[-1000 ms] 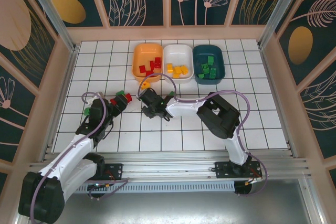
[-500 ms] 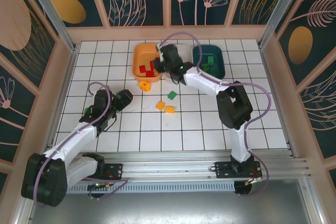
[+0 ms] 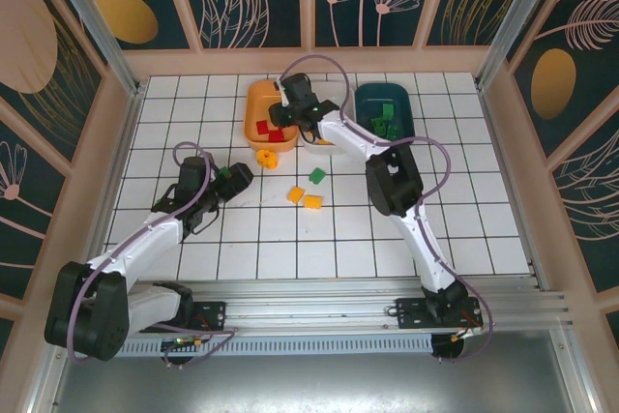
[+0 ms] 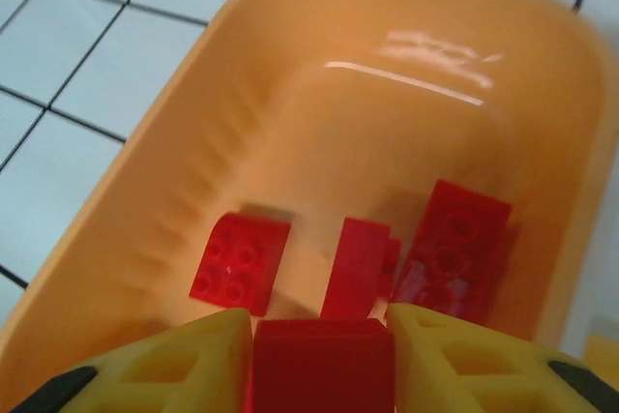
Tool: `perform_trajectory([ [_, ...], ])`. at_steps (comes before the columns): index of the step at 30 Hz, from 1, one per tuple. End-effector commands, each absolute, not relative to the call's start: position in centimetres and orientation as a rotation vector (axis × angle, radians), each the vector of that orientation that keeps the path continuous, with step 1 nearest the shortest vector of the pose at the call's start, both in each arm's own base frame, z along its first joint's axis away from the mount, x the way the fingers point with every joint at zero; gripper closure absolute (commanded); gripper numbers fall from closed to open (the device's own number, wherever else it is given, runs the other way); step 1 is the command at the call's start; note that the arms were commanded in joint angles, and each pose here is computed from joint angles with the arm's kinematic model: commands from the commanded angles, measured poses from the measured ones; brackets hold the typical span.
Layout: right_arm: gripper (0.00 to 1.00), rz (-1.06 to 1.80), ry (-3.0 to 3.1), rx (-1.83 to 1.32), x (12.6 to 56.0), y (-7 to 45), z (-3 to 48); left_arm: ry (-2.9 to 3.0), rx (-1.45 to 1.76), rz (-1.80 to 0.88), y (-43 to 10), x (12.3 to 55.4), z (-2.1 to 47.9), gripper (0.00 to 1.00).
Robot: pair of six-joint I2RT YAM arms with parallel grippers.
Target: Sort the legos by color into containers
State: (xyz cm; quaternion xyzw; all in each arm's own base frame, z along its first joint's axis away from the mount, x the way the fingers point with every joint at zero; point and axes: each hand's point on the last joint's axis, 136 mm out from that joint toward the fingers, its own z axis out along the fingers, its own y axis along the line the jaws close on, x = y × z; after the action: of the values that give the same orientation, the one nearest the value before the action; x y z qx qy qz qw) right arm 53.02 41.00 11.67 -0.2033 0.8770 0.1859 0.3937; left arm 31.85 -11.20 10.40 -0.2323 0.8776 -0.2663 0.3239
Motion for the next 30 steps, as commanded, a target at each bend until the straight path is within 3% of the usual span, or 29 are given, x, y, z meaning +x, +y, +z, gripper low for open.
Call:
perform_trajectory([
  [1, 0.51, 0.500, 2.184, -0.541, 52.9, 42.0, 14.5, 2.275, -0.640, -0.602, -9.6, 32.2, 11.3, 0.01],
  [5, 0.41, 0.483, 2.155, -0.532, 53.0, 41.7, 16.3, 2.271, -0.650, -0.580, -9.4, 32.4, 11.3, 0.01],
  [13, 0.39, 0.500, 2.062, -0.485, 48.6, 39.7, 21.1, 2.293, -0.684, -0.557, -9.5, 33.8, 10.3, 0.03],
  [26, 0.36, 0.529, 2.105, -0.323, 38.8, 30.6, 18.5, 2.414, -0.750, -0.476, -10.5, 37.7, 5.8, 0.12],
  [30, 0.37, 0.521, 2.113, -0.309, 37.6, 29.2, 17.9, 2.450, -0.734, -0.508, -11.4, 38.5, 4.4, 0.23],
])
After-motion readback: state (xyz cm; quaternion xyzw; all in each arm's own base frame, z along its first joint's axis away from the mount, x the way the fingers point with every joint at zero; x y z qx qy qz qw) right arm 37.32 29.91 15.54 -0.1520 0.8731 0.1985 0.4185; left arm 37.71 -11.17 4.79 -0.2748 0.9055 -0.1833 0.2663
